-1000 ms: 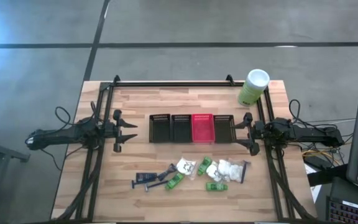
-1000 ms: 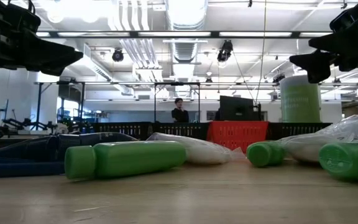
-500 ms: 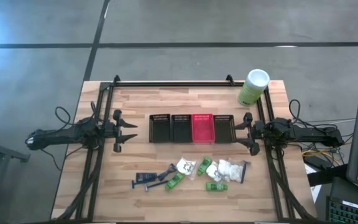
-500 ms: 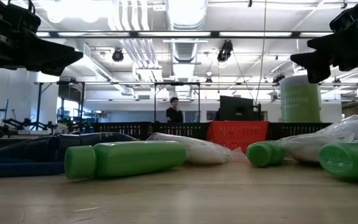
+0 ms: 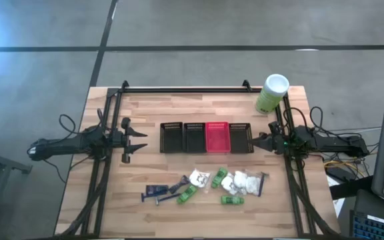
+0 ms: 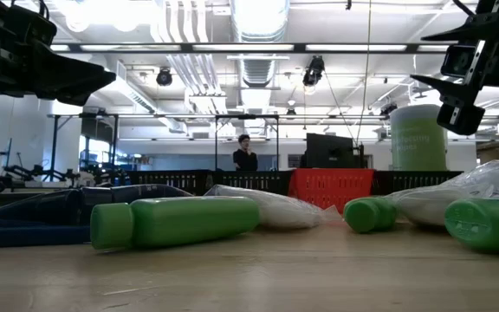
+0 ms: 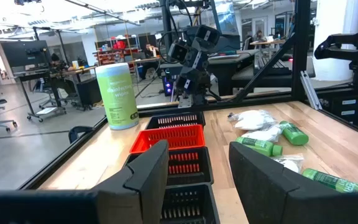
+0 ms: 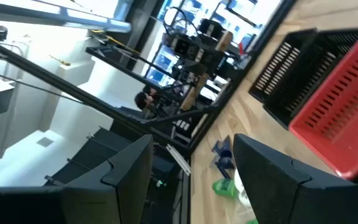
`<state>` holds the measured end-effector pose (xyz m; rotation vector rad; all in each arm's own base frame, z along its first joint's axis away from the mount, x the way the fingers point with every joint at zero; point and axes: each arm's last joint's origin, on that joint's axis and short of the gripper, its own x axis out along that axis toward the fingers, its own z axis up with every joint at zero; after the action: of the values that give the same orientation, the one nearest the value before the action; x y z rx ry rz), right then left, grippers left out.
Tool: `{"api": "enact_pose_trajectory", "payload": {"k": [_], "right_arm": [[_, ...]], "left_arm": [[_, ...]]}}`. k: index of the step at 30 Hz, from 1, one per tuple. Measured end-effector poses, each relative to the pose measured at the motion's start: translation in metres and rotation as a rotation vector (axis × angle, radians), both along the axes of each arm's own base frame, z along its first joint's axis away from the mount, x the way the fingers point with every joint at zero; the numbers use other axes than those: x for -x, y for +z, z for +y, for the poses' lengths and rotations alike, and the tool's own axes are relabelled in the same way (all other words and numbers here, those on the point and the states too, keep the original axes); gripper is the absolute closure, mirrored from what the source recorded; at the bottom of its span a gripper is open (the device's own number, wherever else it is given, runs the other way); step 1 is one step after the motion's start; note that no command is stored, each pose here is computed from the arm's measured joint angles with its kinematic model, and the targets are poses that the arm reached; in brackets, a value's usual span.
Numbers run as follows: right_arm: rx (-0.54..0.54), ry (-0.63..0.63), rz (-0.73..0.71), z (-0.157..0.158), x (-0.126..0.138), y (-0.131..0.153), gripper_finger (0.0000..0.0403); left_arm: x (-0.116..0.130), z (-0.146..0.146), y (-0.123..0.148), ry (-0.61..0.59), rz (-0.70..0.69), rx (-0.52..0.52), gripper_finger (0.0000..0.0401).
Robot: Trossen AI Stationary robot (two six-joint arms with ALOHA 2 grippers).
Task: Pick & Place Travel size toiletries
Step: Put the blue razor into the orange basket
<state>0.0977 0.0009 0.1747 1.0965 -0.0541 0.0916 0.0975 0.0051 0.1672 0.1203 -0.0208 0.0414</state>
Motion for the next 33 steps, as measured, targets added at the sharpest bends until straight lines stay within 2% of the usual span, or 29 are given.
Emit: {"api": "enact_pose_trajectory", "payload": {"k": [6,11,14,24,27,30,33], "right_arm": [[-0.058,0.001,-0.025,0.0,0.0,0.003,0.0173],[-0.191,0.041,-0.048,0.001,0.001,0.006,0.0162],[-0.334,0.095,0.055,0.003,-0.001,-0.002,0.0157],[-0.639,0.142,0.408,0.018,-0.012,-0.021,0.0163],[-0.715,0.146,0.541,0.025,-0.015,-0.015,0.016],[-0.763,0.154,0.667,0.035,-0.022,0.003,0.0157],[-0.748,0.142,0.831,0.047,-0.029,0.025,0.0156]], "left_arm": [[0.0,0.0,0.0,0.0,0.0,0.0,0.0224],[0.0,0.0,0.0,0.0,0.0,0.0,0.0224],[0.0,0.0,0.0,0.0,0.0,0.0,0.0224],[0.0,0.0,0.0,0.0,0.0,0.0,0.0224],[0.0,0.0,0.0,0.0,0.0,0.0,0.0224],[0.0,0.0,0.0,0.0,0.0,0.0,0.0224],[0.0,0.0,0.0,0.0,0.001,0.0,0.0224]]}}
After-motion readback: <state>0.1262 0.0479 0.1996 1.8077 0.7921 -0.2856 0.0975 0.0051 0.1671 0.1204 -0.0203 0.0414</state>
